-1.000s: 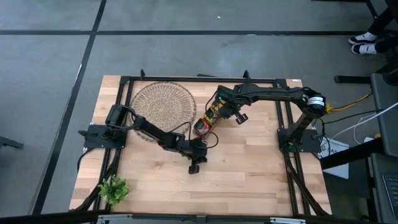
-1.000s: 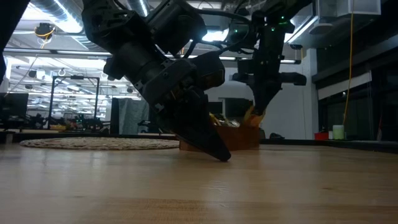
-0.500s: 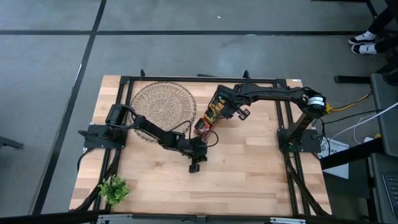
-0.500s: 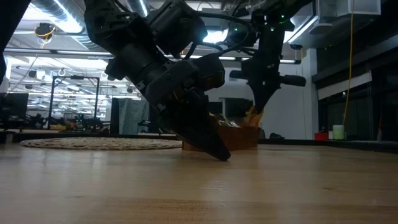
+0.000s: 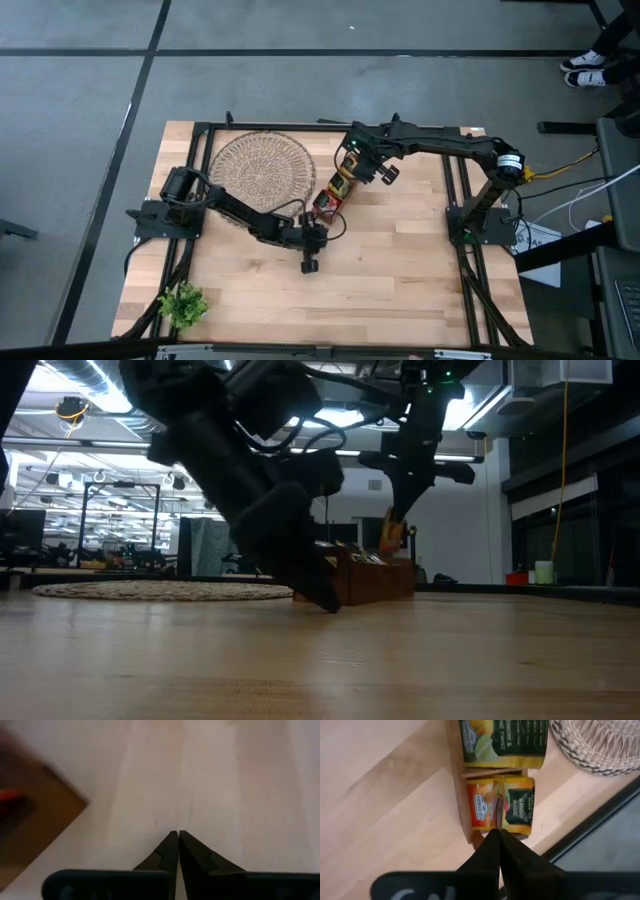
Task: Pick & Place Tea
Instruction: Put the orange tea bag into the right section of the wooden organizer
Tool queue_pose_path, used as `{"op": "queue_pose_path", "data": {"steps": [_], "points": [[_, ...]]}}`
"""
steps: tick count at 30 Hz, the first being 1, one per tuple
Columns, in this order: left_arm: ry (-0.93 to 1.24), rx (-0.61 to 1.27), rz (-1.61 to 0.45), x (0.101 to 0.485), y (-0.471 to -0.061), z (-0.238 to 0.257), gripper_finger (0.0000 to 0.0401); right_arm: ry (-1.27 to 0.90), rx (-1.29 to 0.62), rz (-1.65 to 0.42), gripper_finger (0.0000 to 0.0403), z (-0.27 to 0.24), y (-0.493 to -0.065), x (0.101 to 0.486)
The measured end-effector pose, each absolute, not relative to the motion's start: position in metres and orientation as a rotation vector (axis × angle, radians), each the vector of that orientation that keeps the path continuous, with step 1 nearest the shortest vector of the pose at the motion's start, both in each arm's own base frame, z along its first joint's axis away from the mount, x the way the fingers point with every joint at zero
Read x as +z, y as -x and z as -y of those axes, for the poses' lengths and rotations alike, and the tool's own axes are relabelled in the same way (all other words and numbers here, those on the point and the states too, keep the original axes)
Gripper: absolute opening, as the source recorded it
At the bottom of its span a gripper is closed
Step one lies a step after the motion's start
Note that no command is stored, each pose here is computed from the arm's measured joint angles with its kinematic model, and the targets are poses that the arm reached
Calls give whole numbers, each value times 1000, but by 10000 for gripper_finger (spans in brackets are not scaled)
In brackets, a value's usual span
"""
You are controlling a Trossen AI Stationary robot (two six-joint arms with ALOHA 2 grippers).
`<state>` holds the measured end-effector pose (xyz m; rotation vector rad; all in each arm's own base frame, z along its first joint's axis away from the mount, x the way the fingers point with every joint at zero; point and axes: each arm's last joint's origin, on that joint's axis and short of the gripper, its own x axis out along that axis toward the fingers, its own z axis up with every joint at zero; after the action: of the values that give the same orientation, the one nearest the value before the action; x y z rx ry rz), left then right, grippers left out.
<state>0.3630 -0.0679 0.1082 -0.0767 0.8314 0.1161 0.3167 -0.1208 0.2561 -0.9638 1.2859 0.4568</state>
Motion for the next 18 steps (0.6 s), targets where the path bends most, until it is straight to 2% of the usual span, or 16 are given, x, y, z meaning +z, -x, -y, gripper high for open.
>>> {"op": "queue_pose_path", "data": {"steps": [9, 18], "points": [[-14, 272, -850, 119, -349, 77, 12, 921, 531, -1351, 4, 125, -320, 237], [15, 285, -877, 118, -346, 80, 9, 939, 545, -1383, 5, 130, -331, 216]]}}
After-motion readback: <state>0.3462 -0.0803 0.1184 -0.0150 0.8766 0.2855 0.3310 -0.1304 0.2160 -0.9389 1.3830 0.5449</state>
